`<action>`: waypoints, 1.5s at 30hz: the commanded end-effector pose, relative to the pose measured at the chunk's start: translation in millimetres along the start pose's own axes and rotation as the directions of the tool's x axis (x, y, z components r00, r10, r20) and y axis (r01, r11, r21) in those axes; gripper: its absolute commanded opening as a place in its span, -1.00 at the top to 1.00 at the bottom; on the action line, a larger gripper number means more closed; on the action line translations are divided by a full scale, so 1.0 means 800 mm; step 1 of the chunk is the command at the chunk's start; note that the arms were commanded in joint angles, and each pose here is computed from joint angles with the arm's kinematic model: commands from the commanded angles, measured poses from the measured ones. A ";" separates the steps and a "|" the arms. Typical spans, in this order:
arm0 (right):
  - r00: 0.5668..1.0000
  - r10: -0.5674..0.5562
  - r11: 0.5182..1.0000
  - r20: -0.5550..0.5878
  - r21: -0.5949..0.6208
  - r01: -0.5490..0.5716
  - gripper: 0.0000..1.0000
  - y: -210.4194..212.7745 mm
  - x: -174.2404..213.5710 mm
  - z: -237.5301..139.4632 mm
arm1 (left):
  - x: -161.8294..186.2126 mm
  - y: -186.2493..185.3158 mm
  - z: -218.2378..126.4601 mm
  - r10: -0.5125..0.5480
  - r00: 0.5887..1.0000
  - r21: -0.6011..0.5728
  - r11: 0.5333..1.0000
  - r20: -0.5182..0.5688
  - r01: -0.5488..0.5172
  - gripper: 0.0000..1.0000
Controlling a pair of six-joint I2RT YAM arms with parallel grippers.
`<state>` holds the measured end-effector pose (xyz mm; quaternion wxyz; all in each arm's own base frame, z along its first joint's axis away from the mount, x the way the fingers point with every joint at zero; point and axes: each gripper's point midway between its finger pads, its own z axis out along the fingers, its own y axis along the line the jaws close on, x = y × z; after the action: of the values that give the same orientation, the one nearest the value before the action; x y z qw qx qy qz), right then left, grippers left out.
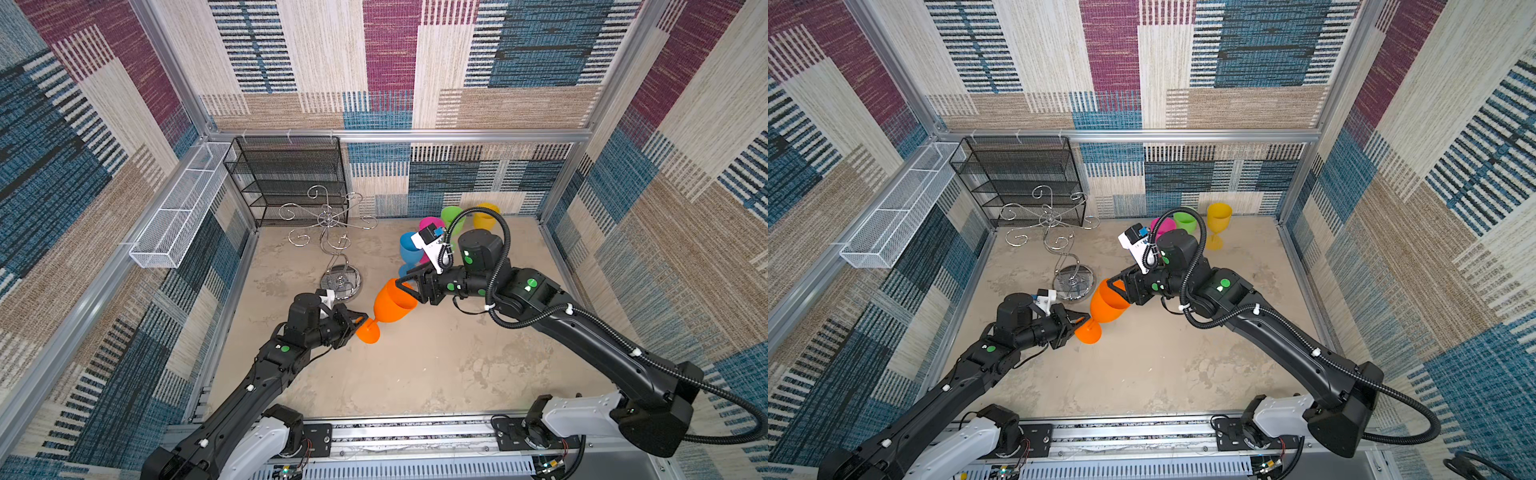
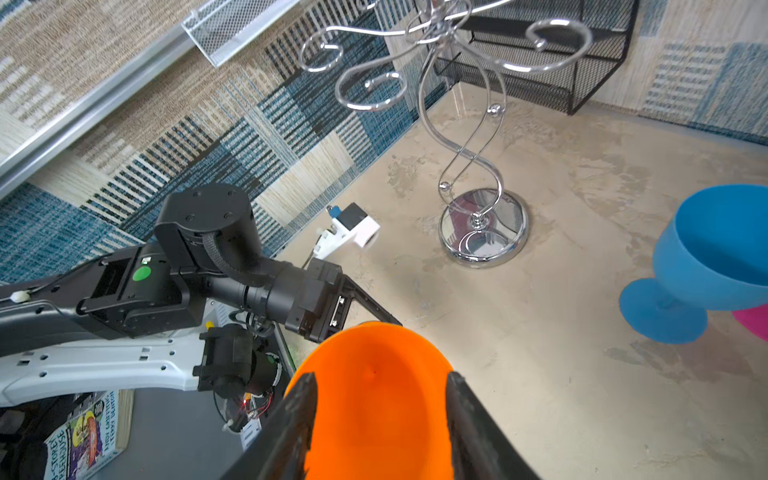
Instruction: Take the wine glass off the wine glass rack
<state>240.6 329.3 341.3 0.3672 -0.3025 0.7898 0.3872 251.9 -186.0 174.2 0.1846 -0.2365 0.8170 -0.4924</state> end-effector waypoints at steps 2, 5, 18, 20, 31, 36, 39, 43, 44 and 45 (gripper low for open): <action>0.999 -0.034 0.999 -0.026 -0.004 0.034 -0.03 0.007 0.004 0.010 | -0.005 -0.008 0.000 0.038 0.999 0.014 0.999 0.014 -0.038 1.00; 0.998 -0.043 0.999 -0.044 0.001 0.043 -0.02 0.008 0.008 0.020 | -0.005 -0.010 -0.001 0.042 0.999 0.017 0.999 0.014 -0.042 1.00; 0.993 -0.079 0.997 -0.087 -0.027 0.077 0.09 0.024 0.020 0.040 | -0.004 -0.009 -0.001 0.044 0.999 0.011 0.999 0.012 -0.044 1.00; 0.993 -0.080 0.997 -0.084 -0.011 0.080 0.10 0.021 0.019 0.039 | -0.004 -0.008 -0.001 0.044 0.999 0.010 0.999 0.010 -0.045 1.00; 0.995 -0.103 0.988 -0.005 0.111 0.103 0.16 0.009 -0.009 0.003 | -0.005 -0.008 -0.001 0.049 0.999 0.004 0.999 0.010 -0.049 1.00; 0.993 -0.111 0.985 0.030 0.135 0.106 0.15 0.012 -0.022 -0.018 | -0.005 -0.005 0.000 0.050 0.999 -0.002 0.999 0.012 -0.050 1.00; 0.994 -0.106 0.988 0.032 0.119 0.101 0.15 0.017 -0.022 -0.022 | -0.005 -0.003 0.001 0.049 0.999 -0.007 0.999 0.013 -0.049 1.00; 0.996 -0.090 0.993 0.002 0.077 0.090 0.16 0.023 -0.009 -0.015 | -0.006 -0.001 0.003 0.049 0.999 -0.014 0.999 0.016 -0.049 1.00; 0.996 -0.088 0.994 -0.006 0.066 0.089 0.15 0.025 -0.006 -0.012 | -0.007 -0.001 0.003 0.050 0.999 -0.015 0.999 0.016 -0.050 1.00; 0.996 -0.090 0.994 -0.013 0.057 0.091 0.15 0.028 -0.003 -0.010 | -0.008 0.000 0.003 0.050 0.999 -0.017 0.999 0.018 -0.050 1.00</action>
<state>230.1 328.8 359.9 0.4051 -0.3202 0.7892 0.3324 256.4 -185.2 172.8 0.1924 -0.2323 0.8219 -0.4832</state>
